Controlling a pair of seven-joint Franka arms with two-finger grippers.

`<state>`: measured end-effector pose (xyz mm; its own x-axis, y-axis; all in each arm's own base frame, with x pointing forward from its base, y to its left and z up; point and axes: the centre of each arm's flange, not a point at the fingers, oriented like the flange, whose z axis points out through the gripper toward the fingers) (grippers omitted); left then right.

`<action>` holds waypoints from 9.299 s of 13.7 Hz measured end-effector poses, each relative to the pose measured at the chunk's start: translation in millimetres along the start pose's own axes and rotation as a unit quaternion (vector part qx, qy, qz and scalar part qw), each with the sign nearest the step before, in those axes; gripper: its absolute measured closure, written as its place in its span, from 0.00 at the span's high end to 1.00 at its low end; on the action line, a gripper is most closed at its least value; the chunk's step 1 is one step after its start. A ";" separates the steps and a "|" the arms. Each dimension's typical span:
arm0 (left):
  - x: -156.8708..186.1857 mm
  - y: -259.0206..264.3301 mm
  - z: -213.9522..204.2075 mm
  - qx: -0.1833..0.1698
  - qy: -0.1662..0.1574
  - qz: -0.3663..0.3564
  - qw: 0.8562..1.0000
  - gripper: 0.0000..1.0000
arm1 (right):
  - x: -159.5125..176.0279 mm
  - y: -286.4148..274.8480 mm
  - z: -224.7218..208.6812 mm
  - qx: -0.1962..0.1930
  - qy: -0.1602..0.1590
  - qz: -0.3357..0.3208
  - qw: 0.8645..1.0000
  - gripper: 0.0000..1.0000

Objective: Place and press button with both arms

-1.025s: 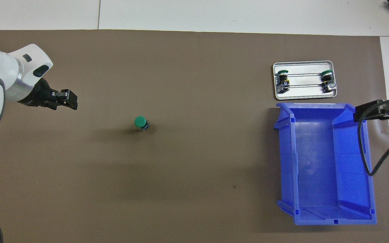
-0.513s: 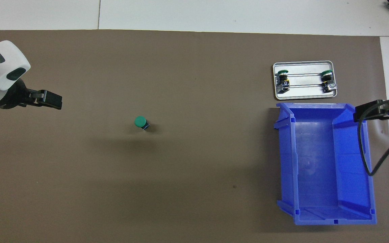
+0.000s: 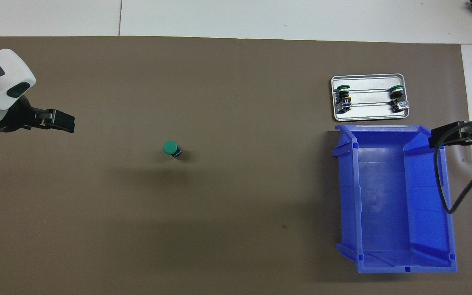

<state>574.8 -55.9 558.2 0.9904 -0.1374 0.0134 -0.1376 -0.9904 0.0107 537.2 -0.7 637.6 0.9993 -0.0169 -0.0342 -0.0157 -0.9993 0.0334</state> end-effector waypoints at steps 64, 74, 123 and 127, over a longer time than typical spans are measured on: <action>-13.9 -27.0 -24.7 -0.001 -0.031 -0.025 0.999 1.00 | 92.6 -157.7 24.7 0.087 0.106 -0.034 0.990 0.41; -13.9 -27.0 -24.6 -0.001 -0.031 -0.025 0.999 1.00 | -3.5 23.8 217.8 0.072 0.064 -0.107 0.990 0.41; -14.0 -27.1 -24.8 -0.001 -0.031 -0.025 0.999 1.00 | -24.0 41.0 -15.1 -0.014 0.003 0.080 0.997 1.00; -14.0 -27.1 -24.8 -0.001 -0.031 -0.025 0.999 1.00 | -17.4 24.2 -3.3 -0.005 0.011 0.074 0.997 1.00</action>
<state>564.3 -26.8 582.5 0.9949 -0.0886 -0.0490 -0.0881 -0.9960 0.0123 519.5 -24.5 642.3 0.9866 -0.1632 -0.0060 -0.1628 -0.9856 0.0457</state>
